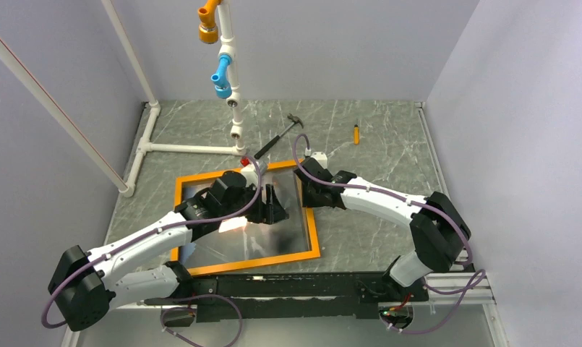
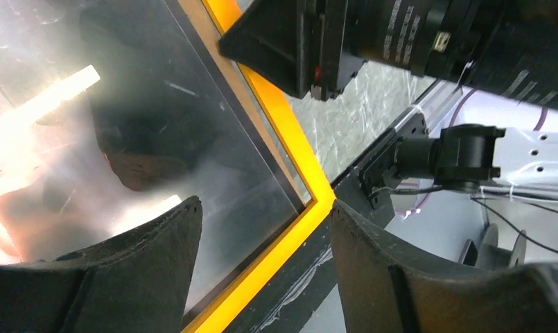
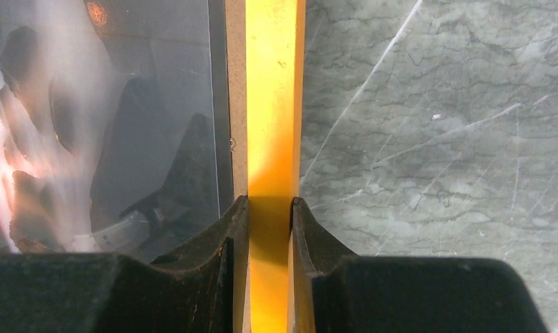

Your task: Take the photo out of the frame

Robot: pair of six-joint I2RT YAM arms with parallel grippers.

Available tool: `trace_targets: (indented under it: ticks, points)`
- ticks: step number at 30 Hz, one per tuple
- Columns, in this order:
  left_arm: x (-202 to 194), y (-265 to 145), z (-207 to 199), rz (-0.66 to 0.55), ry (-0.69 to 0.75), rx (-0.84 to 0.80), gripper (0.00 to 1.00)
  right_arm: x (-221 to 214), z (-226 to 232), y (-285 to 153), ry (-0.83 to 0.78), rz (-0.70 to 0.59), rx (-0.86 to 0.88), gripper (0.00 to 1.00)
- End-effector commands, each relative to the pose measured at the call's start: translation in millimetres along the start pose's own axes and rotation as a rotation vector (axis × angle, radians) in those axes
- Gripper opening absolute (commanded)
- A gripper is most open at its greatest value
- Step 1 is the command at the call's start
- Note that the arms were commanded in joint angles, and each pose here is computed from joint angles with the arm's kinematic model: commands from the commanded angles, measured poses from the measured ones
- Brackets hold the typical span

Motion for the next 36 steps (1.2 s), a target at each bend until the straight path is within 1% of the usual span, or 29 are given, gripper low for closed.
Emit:
trace_targets:
  ticks: [1,2,4,6,8,10,12,13,15,17,18,19,20,21,24,27,29,31,32,33,35,36]
  points:
    - [26,-6,-3,-0.123,-0.057,-0.014,0.71,12,15,-7,-0.049,-0.102,-0.002,0.00]
    - [26,-13,5,-0.153,-0.079,0.028,0.72,8,17,-10,-0.088,-0.149,-0.025,0.00]
    - [24,-25,18,-0.238,-0.091,0.078,0.75,-3,18,-13,-0.154,-0.291,-0.047,0.00]
    - [21,-33,37,-0.299,-0.123,0.104,0.80,-6,19,-11,-0.171,-0.396,-0.041,0.00]
    - [18,-40,54,-0.278,-0.178,0.071,0.80,5,24,-20,-0.160,-0.491,-0.037,0.00]
    - [18,-46,67,-0.257,-0.218,0.057,0.80,25,36,-44,-0.144,-0.576,0.026,0.00]
    - [19,-51,73,-0.269,-0.230,0.063,0.82,36,46,-57,-0.123,-0.615,0.079,0.00]
    - [21,-54,75,-0.281,-0.235,0.070,0.82,34,46,-53,-0.134,-0.617,0.081,0.00]
    - [24,-56,76,-0.292,-0.250,0.072,0.82,26,44,-50,-0.155,-0.570,0.086,0.00]
    - [25,-58,76,-0.288,-0.274,0.069,0.82,17,52,-73,-0.171,-0.622,0.179,0.00]
    - [25,-57,76,-0.289,-0.282,0.063,0.83,11,51,-73,-0.174,-0.634,0.213,0.00]
    - [25,-56,76,-0.297,-0.288,0.057,0.83,7,47,-58,-0.178,-0.608,0.209,0.00]
    - [25,-55,76,-0.307,-0.294,0.049,0.83,3,40,-38,-0.195,-0.546,0.159,0.00]
    - [26,-53,77,-0.309,-0.302,0.039,0.83,1,38,-27,-0.196,-0.499,0.115,0.00]
    - [27,-45,77,-0.254,-0.297,-0.018,0.84,1,40,-30,-0.192,-0.459,0.185,0.00]
    - [23,-39,80,-0.222,-0.312,-0.029,0.84,4,29,-20,-0.158,-0.403,0.177,0.00]
    - [24,-36,82,-0.249,-0.305,-0.037,0.84,1,19,-7,-0.154,-0.333,0.163,0.00]
    - [25,-34,82,-0.244,-0.304,-0.058,0.84,-1,10,4,-0.128,-0.257,0.164,0.11]
    - [26,-31,80,-0.230,-0.295,-0.072,0.84,-2,7,7,-0.118,-0.229,0.172,0.13]
    - [28,-29,78,-0.215,-0.278,-0.084,0.84,-3,4,8,-0.106,-0.213,0.181,0.18]
    - [28,-23,72,-0.181,-0.246,-0.089,0.84,-3,0,11,-0.084,-0.158,0.195,0.32]
    - [26,-19,67,-0.168,-0.225,-0.093,0.85,-3,-1,12,-0.070,-0.135,0.185,0.41]
Point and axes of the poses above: each gripper's point midway between its finger pads, its own y axis out along the fingers, its own z axis along the line the jaws close on, x = y × z, the point moved 8 cm from there along -y, back along the fingers, and after that the axes turned 15 degrees about y, right-handed, at the moved point
